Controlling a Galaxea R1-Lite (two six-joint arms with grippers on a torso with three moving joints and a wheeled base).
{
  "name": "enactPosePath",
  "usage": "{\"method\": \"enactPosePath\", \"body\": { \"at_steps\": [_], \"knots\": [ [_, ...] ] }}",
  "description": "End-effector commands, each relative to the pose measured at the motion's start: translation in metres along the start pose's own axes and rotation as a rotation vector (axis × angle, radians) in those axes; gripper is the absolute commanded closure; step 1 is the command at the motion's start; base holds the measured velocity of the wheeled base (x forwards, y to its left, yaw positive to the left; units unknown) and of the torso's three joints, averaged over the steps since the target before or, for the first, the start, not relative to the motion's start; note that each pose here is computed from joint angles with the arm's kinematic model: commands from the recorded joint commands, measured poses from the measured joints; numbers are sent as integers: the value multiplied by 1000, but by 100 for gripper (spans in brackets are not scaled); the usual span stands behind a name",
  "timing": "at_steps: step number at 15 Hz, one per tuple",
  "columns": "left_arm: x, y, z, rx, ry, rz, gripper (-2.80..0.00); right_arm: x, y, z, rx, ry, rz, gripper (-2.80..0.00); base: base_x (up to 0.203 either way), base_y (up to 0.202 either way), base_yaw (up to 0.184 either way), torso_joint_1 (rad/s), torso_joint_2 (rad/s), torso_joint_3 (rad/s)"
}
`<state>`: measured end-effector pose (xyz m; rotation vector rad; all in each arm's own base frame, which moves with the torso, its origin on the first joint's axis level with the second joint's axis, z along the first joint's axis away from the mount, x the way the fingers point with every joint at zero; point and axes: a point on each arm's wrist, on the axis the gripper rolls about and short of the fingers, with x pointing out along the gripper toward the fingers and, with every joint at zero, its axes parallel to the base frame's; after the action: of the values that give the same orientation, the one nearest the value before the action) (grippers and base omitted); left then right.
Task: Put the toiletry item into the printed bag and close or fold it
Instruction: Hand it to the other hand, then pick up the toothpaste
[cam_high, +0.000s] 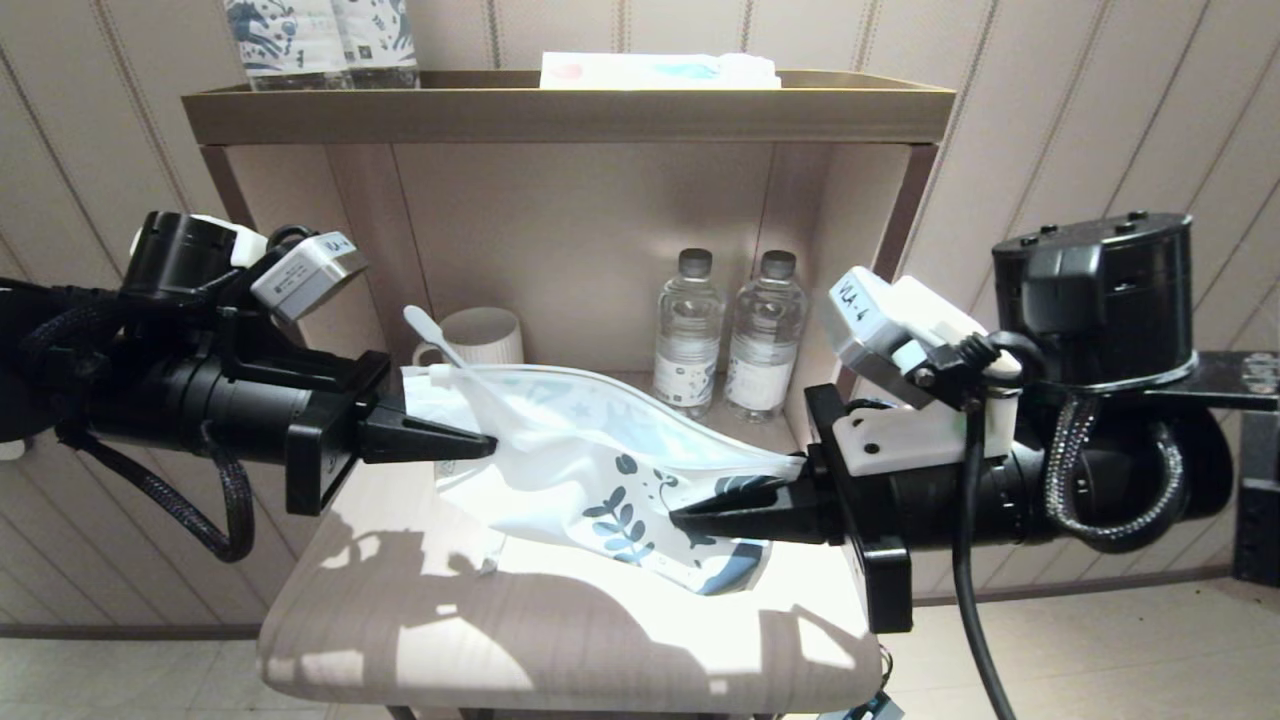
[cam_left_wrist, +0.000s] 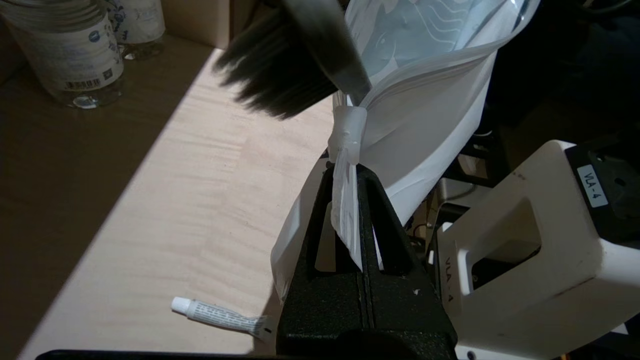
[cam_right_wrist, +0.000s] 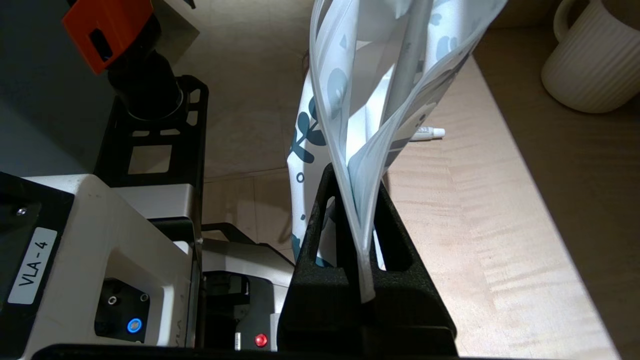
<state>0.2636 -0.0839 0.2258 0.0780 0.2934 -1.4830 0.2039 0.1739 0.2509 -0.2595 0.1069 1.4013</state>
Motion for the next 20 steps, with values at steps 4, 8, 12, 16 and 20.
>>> {"method": "enactPosePath", "body": {
  "at_steps": [4, 8, 12, 16, 20],
  "knots": [
    [-6, -4, 4, 18, -11, 12, 0, -1, -3, -4, 0, 6, -4, 0, 0, 0, 0, 0, 0, 0],
    [-6, -3, 3, 14, -9, 13, 0, 0, -3, -7, 3, 9, -4, 0, 0, 0, 0, 0, 0, 0],
    [-6, -3, 2, 10, -6, 15, 0, 1, -5, -6, -11, 3, -30, -280, 0, 0, 0, 0, 0, 0],
    [-5, -1, 1, 8, -3, 16, 0, -4, -10, -5, -28, -14, -60, -280, 0, 0, 0, 0, 0, 0],
    [-7, 5, 0, 13, -4, 39, 0, -10, -13, -5, -31, -15, -83, -280, 0, 0, 0, 0, 0, 0]
  ]
}}
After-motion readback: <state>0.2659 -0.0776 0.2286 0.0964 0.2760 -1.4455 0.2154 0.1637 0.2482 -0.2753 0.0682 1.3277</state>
